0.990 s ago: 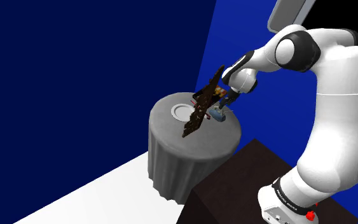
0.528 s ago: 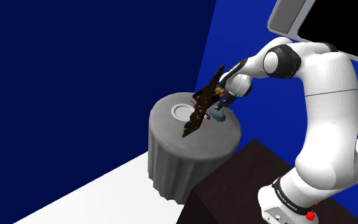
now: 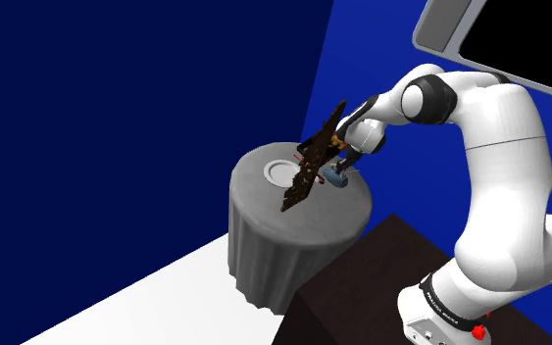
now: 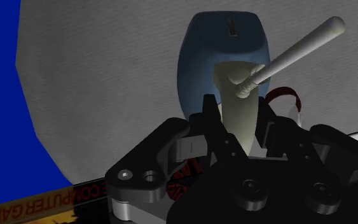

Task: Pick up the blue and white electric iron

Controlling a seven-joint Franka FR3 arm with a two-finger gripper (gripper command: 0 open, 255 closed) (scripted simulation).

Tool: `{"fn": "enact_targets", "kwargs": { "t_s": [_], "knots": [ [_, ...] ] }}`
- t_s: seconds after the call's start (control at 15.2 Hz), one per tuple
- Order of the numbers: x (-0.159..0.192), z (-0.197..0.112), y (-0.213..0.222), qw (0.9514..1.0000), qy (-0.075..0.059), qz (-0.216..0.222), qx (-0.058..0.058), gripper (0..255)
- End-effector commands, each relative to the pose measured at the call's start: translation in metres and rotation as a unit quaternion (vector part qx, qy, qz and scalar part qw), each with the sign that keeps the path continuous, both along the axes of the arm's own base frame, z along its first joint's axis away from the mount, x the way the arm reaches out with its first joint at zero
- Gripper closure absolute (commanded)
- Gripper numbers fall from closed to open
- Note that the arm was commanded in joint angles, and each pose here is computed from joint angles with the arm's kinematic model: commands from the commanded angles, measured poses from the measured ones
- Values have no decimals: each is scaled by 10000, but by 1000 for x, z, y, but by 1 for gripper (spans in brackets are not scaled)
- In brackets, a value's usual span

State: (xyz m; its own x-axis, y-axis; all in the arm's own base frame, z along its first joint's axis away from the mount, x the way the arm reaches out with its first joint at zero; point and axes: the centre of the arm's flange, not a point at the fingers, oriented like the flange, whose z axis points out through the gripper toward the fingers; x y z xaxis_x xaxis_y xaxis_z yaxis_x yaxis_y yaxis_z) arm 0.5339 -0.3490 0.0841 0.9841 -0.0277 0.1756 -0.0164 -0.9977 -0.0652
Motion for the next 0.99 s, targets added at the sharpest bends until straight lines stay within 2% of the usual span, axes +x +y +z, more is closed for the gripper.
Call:
{"fn": "enact_targets", "kwargs": {
  "t_s": [0.0,0.4,0.92],
  "knots": [
    [0,0,0,10000,0,1,1,255],
    [0,-1,0,10000,0,1,1,255],
    [0,42,0,10000,0,1,1,255]
  ]
}}
